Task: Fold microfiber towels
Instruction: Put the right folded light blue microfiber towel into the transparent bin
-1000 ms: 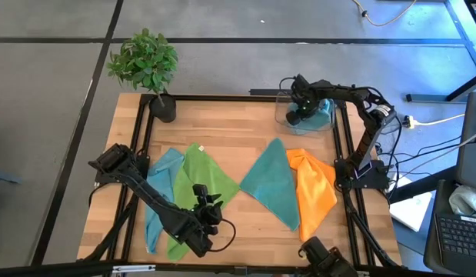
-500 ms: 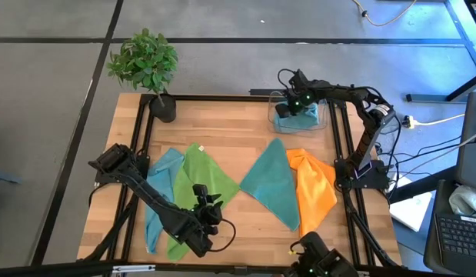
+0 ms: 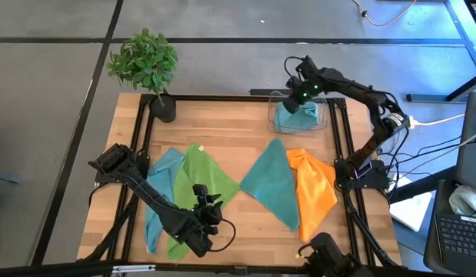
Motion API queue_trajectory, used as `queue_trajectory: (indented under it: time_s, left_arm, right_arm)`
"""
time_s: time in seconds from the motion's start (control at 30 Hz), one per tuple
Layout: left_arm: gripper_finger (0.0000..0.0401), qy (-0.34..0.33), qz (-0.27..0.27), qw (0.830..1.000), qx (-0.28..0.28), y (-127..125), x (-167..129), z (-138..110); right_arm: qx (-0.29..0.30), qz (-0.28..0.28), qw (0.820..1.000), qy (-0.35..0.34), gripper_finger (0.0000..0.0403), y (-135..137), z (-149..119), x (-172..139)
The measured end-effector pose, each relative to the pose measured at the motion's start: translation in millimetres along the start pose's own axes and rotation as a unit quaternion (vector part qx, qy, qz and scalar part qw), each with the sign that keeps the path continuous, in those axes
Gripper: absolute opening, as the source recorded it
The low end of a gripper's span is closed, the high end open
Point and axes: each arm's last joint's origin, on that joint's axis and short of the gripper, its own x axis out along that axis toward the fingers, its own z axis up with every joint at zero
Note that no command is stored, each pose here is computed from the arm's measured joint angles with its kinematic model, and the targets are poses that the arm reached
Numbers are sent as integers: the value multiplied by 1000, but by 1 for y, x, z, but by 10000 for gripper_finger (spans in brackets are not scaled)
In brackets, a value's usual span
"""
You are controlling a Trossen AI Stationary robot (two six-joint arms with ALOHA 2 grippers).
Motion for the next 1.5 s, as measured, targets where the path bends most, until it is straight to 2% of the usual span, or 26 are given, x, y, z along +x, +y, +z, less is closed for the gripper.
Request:
queue_trajectory:
  time_s: [0.1, 0.3, 0.43, 0.53, 0.77, 1.0, 1.1, 1.2, 1.3, 1.37, 1.4, 1.43, 1.5]
  left_arm:
    - [117, 0, 0, 1000, 0, 0, 0, 0]
    - [117, 0, 0, 1000, -1, 0, 0, 0]
    - [117, -2, -1, 1000, -2, -1, -1, 0]
    - [117, -2, -2, 1000, -2, -1, -1, 0]
    - [117, -2, -1, 1000, -2, -1, -1, 0]
    - [117, -2, -1, 1000, -2, -1, -1, 0]
    - [117, -2, -1, 1000, -2, -1, -1, 0]
    - [117, -2, -1, 1000, -2, -1, -1, 0]
    - [117, -2, -1, 1000, -2, -1, -1, 0]
    - [117, -2, -1, 1000, -2, -1, -1, 0]
    - [117, -2, -1, 1000, -2, -1, -1, 0]
    - [117, -2, -1, 1000, -2, -1, -1, 0]
    - [117, -2, -1, 1000, -1, -1, -1, 0]
  right_arm:
    - [-74, -98, 990, 66, 9, 6, -6, -10]
    - [-107, -123, 977, 140, 4, 12, -26, 11]
    - [-133, -243, 944, 181, 5, 4, -39, 24]
    - [-141, -284, 929, 192, 3, 0, -46, 30]
    - [-138, -281, 929, 198, 4, -5, -63, 43]
    - [-136, -249, 916, 284, 5, -2, -83, 41]
    - [-133, -240, 915, 297, 5, 0, -83, 38]
    - [-123, -197, 931, 282, 5, 3, -75, 33]
    - [-97, -110, 956, 253, 6, 11, -63, 24]
    - [-80, -48, 967, 237, 6, 17, -54, 17]
    - [-79, -34, 970, 228, 6, 18, -49, 13]
    - [-83, -41, 972, 215, 6, 19, -42, 9]
    - [-86, -100, 972, 194, 6, 17, -30, 2]
